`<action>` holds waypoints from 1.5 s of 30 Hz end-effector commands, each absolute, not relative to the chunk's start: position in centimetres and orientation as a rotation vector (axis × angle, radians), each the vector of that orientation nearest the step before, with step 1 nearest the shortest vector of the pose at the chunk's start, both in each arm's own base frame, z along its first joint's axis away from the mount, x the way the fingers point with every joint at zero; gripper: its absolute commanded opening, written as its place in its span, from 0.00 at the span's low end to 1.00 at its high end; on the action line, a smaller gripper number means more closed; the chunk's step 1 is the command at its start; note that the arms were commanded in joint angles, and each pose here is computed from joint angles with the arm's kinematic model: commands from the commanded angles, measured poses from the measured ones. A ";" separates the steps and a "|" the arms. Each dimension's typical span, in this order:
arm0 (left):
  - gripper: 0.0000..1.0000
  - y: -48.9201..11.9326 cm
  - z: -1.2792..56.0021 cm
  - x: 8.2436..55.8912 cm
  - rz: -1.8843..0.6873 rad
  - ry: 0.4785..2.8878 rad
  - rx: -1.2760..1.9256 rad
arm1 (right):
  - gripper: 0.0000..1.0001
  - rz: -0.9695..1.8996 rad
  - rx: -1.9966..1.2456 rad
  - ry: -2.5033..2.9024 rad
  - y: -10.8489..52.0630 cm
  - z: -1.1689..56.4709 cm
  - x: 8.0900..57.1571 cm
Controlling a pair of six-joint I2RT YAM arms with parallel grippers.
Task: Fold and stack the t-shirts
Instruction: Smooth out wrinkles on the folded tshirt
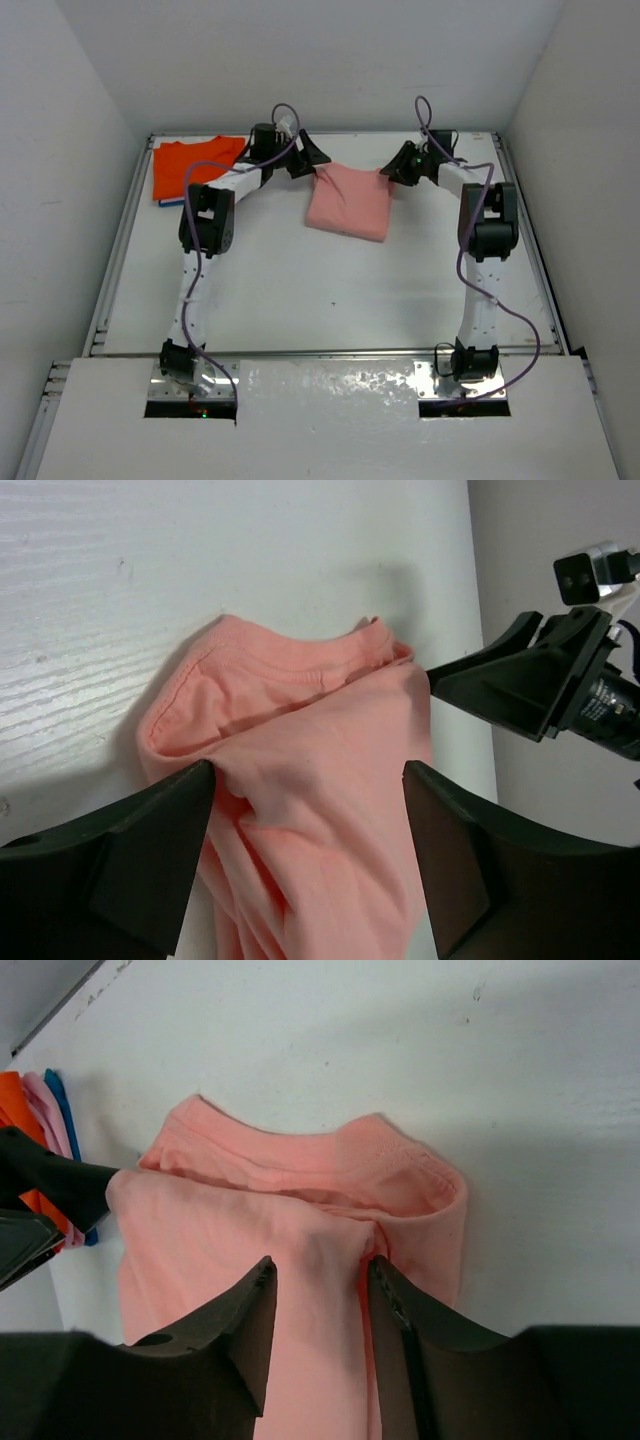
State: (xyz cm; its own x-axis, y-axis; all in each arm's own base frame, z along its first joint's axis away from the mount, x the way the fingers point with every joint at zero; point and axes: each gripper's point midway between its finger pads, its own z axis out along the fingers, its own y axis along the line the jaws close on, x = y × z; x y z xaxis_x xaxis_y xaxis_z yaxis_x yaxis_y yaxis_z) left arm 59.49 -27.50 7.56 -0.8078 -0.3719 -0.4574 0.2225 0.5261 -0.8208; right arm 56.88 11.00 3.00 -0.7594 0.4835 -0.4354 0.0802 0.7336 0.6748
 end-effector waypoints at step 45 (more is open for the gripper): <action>0.29 -26.4 1.6 40.5 -0.966 2.562 0.087 | 0.40 1.506 0.274 1.926 19.1 5.4 56.8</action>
